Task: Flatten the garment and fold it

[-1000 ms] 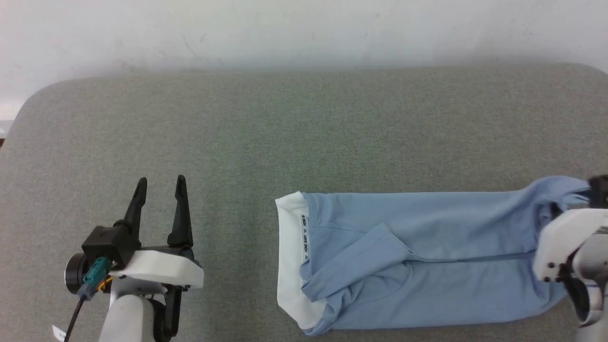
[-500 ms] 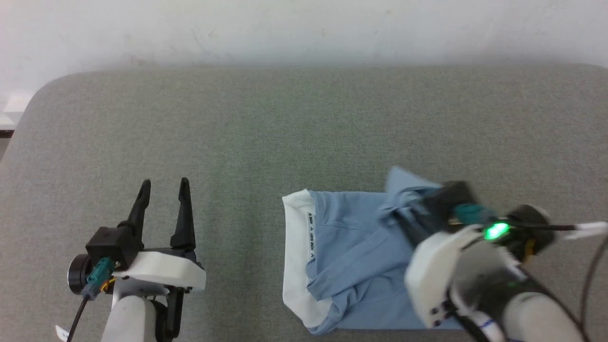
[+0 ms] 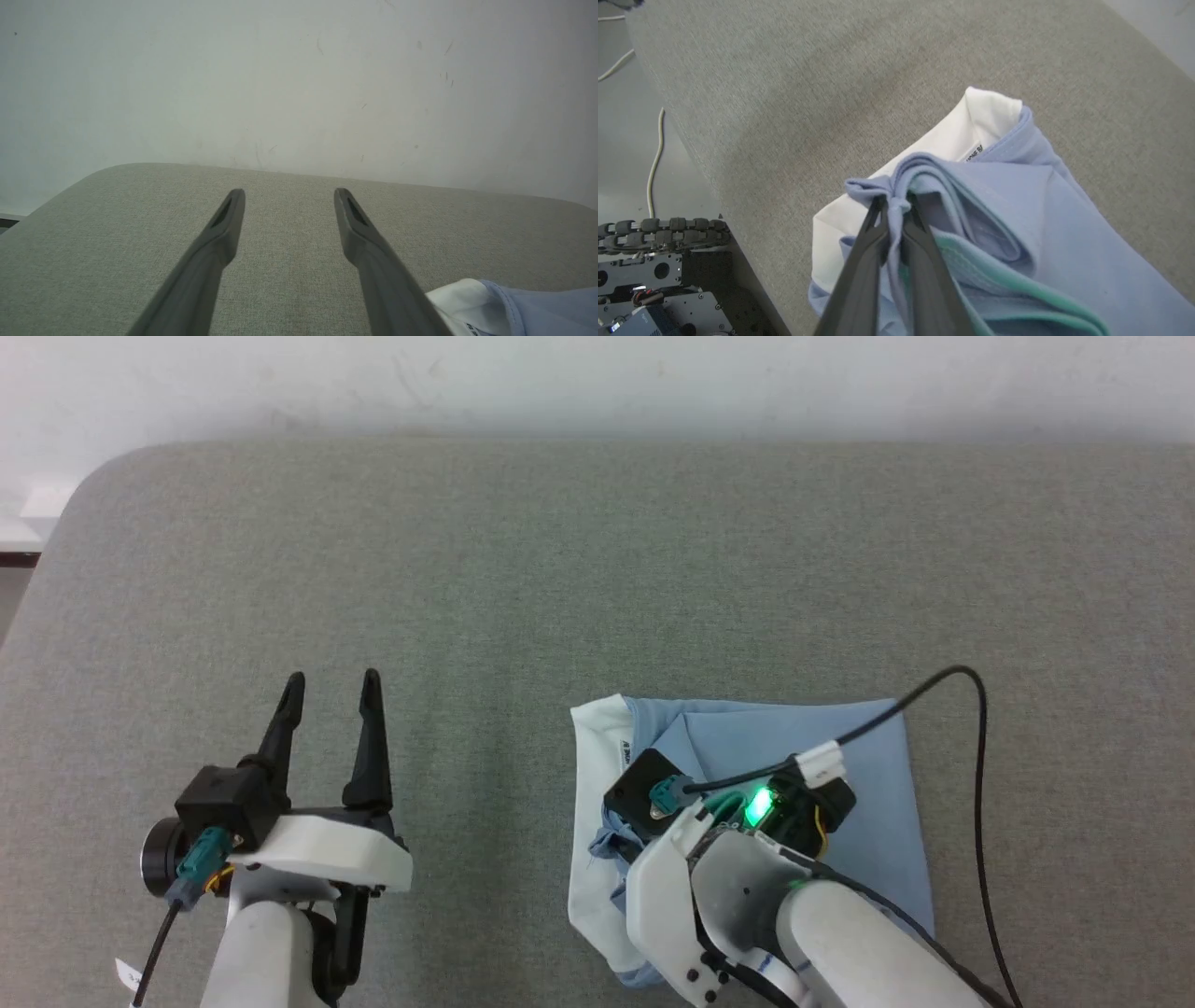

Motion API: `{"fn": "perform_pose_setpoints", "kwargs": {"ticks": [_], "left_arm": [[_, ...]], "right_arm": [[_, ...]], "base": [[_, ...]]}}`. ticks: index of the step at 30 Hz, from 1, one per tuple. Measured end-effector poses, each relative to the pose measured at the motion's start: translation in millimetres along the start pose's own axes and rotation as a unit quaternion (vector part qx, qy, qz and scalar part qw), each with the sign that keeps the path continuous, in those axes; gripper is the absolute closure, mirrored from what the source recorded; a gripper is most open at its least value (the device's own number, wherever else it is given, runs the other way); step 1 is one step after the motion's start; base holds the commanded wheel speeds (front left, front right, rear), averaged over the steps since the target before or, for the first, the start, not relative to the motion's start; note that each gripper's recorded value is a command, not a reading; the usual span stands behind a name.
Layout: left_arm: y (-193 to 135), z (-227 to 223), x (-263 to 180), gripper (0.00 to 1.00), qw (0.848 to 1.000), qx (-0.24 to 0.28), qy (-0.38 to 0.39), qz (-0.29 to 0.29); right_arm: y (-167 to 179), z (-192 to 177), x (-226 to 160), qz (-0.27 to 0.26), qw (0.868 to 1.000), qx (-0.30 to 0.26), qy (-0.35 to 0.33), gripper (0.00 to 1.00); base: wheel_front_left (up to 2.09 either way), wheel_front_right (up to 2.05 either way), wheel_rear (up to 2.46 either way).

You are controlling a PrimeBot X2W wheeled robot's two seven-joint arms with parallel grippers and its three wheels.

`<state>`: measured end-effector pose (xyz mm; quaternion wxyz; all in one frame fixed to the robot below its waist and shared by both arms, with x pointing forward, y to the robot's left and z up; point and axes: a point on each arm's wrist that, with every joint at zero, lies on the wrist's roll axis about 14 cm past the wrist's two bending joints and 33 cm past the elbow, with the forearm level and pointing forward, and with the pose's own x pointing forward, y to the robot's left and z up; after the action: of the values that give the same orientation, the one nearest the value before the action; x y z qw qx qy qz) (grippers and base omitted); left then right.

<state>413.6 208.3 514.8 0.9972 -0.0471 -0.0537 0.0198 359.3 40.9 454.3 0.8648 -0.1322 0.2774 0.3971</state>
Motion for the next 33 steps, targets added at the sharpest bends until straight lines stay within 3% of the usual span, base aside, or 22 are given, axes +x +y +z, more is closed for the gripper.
{"fn": "perform_pose_setpoints", "kwargs": {"ticks": [3,4,5,6,11,17,23,28,33], "left_arm": [[3,-2,-1,0.0,1.0,0.001,0.003,0.004],[3,-3,-1,0.0,1.0,0.001,0.004,0.005],[4,-3,-1,0.0,1.0,0.001,0.005,0.006],[4,-3,-1,0.0,1.0,0.001,0.005,0.006],[4,-4,-1,0.0,1.0,0.0,0.005,0.007],[0,-1,1,0.0,1.0,-0.002,0.002,0.002],[-4,3,2,0.0,1.0,-0.004,-0.005,-0.003],[-8,5,3,0.0,1.0,-0.006,-0.008,-0.008],[-12,5,5,0.0,1.0,-0.008,-0.009,-0.013]], "right_arm": [[3,-9,11,0.011,1.0,0.001,0.017,1.0],[3,-11,14,0.014,1.0,0.005,0.023,0.87],[4,-13,16,0.018,0.999,0.01,0.025,0.39],[5,-14,18,0.021,0.999,0.014,0.026,0.0],[7,9,19,0.035,0.999,0.029,-0.023,0.0],[-11,71,-3,0.016,0.984,0.046,-0.169,0.0],[-60,119,-55,-0.051,0.94,0.091,-0.325,0.0],[-102,98,-91,-0.126,0.912,0.146,-0.362,0.0],[-153,52,-130,-0.23,0.88,0.198,-0.366,0.0]], "base": [[0.0,0.0,0.0],[0.0,0.0,0.0],[0.0,0.0,0.0],[0.0,0.0,0.0],[0.0,0.0,0.0],[0.0,0.0,0.0],[0.0,0.0,0.0],[0.0,0.0,0.0],[0.0,0.0,0.0]]}}
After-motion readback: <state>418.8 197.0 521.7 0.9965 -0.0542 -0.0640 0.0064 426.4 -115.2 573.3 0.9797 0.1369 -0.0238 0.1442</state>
